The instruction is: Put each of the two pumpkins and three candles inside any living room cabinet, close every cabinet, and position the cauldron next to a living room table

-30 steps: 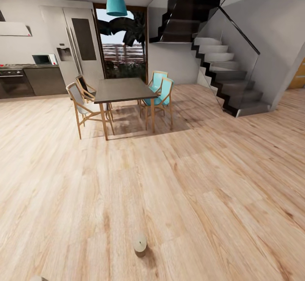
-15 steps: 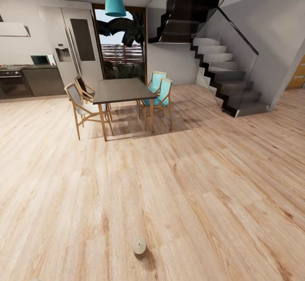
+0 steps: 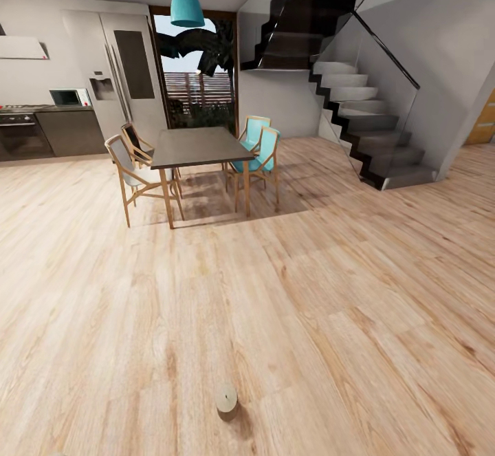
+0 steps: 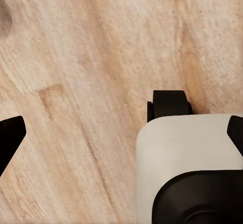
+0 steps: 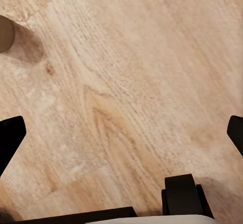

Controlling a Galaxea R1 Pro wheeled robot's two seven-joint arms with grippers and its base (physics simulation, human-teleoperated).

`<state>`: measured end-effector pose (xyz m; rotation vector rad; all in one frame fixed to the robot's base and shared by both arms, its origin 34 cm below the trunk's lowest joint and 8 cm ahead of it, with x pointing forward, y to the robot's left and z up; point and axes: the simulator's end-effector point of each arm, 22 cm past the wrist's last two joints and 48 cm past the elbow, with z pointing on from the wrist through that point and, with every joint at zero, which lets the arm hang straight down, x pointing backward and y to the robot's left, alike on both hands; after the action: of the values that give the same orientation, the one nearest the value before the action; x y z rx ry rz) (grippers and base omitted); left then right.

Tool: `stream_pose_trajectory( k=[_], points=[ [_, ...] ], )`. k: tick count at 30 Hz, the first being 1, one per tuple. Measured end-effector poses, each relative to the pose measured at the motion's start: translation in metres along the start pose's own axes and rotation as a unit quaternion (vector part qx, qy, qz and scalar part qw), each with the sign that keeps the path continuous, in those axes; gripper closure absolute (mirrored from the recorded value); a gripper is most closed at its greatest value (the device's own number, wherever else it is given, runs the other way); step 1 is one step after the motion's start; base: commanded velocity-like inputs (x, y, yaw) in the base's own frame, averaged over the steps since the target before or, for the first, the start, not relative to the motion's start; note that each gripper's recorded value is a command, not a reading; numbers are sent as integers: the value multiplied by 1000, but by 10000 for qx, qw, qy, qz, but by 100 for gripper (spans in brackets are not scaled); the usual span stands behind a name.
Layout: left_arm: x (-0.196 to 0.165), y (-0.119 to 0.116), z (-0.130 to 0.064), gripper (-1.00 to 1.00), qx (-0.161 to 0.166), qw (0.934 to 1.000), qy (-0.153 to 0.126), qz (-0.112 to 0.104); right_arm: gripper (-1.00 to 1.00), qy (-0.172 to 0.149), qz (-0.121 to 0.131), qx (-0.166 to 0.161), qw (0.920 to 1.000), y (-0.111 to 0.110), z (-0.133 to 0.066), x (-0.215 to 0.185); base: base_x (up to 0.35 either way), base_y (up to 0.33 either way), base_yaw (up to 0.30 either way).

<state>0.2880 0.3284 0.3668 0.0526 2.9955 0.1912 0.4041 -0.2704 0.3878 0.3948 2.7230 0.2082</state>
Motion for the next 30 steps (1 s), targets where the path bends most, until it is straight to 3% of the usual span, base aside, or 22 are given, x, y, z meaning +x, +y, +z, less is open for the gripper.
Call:
stream_pose_trajectory(
  k=[6,17,30],
  points=[
    [0,0,0,-100,-6,10000,0,-4,-100,0,1,0,10000,0,0,0,0,0,49],
    [0,0,0,-100,-7,10000,-2,-9,-100,7,-5,-3,10000,0,0,0,46,29,233],
    [0,0,0,-100,-4,10000,0,-6,-100,14,-27,-8,10000,1,0,1,35,15,15]
  ],
)
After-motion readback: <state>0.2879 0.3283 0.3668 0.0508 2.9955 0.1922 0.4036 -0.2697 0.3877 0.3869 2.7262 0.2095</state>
